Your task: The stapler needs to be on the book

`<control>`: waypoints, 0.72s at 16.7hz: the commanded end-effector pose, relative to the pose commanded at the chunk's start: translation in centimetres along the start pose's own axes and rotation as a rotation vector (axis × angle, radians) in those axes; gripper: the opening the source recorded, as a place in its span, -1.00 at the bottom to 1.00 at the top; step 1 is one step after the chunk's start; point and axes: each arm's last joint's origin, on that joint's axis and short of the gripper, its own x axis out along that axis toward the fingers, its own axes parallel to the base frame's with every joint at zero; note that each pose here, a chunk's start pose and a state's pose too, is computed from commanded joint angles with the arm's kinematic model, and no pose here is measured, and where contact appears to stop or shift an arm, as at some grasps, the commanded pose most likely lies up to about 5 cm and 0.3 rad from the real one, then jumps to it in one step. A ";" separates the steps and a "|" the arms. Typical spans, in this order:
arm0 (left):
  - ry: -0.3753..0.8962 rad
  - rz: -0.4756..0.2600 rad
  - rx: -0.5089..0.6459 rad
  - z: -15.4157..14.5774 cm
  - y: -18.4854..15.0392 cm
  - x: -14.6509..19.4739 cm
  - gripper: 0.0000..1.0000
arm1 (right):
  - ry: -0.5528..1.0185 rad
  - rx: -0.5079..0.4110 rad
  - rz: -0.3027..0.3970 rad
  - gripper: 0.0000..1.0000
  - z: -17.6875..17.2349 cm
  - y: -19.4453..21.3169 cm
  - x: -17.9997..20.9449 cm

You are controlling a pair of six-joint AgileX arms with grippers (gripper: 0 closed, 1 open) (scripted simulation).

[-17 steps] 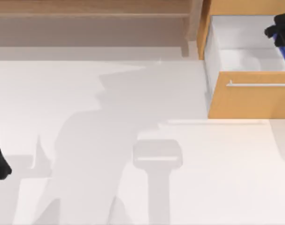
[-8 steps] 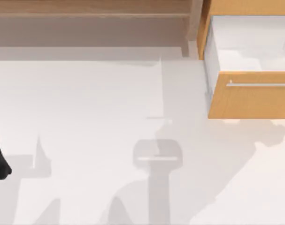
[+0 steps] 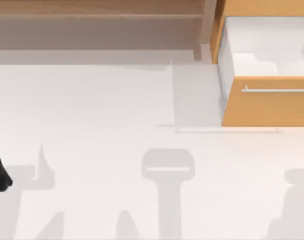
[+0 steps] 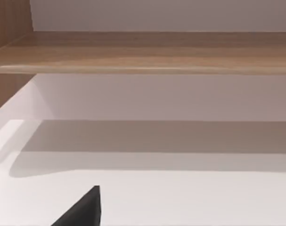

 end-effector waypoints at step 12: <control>0.000 0.000 0.000 0.0 0.0 0.0 1.00 | 0.202 0.094 0.037 -1.00 -5.9 -0.6 2.1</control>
